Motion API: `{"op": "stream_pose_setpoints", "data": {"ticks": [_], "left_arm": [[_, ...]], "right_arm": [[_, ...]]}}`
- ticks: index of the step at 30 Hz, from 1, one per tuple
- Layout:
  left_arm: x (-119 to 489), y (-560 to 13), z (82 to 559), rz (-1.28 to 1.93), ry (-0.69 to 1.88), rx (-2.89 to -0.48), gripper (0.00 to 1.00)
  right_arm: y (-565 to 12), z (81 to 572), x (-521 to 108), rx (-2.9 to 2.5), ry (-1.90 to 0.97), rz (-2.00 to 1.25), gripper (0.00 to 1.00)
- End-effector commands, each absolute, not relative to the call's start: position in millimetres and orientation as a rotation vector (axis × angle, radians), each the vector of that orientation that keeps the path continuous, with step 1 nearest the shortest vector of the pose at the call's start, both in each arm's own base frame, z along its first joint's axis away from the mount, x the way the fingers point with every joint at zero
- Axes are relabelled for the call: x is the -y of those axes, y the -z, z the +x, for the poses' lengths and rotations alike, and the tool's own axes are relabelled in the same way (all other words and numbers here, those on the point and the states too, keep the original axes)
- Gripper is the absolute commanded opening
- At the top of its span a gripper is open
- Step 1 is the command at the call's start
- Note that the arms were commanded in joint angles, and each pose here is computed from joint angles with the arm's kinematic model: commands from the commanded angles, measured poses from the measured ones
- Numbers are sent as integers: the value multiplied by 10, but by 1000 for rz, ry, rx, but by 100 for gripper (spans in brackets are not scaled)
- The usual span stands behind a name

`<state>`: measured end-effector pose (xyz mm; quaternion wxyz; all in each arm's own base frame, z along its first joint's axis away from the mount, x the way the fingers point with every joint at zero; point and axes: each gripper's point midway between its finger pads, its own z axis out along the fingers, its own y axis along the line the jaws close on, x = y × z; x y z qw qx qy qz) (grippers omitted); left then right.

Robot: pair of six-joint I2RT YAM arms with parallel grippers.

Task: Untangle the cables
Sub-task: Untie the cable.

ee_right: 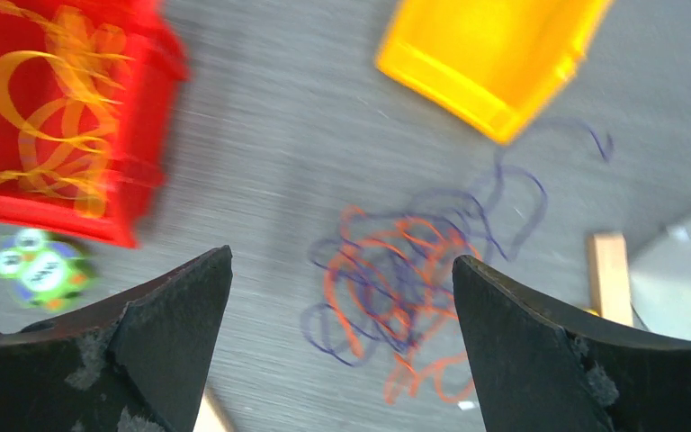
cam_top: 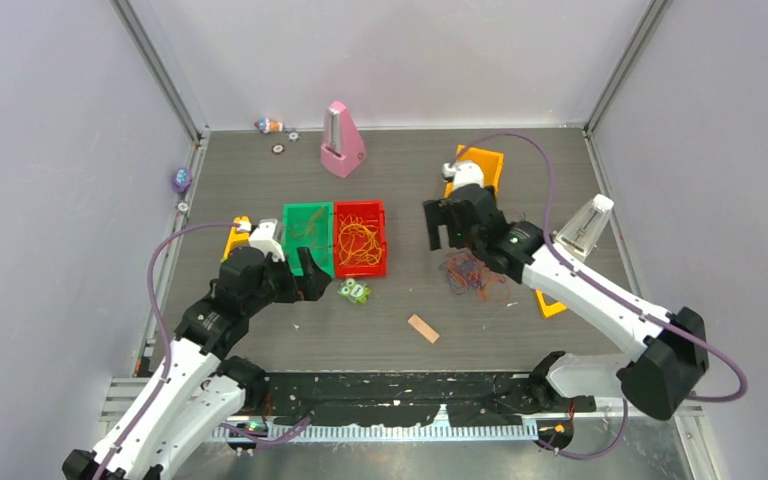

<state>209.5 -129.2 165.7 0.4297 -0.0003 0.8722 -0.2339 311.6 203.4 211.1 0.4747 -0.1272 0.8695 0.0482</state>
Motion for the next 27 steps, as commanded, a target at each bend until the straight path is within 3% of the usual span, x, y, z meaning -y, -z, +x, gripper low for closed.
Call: {"op": "stream_pose_setpoints", "data": {"ticks": [1, 6, 15, 27], "left_arm": [[1505, -1716, 2148, 22, 682, -2135, 99], [1686, -1763, 2158, 93, 654, -2114, 100], [2114, -1804, 2137, 272, 668, -2114, 100], [1925, -1838, 2131, 263, 609, -2035, 100]], "right_arm": [[-2039, 3032, -1529, -2137, -134, -122, 98], [-1587, 2890, -1083, -2225, -128, 88, 98], [-1062, 2740, -825, -2293, -108, 241, 98], [-386, 2738, -1151, -2475, -238, 232, 94]]}}
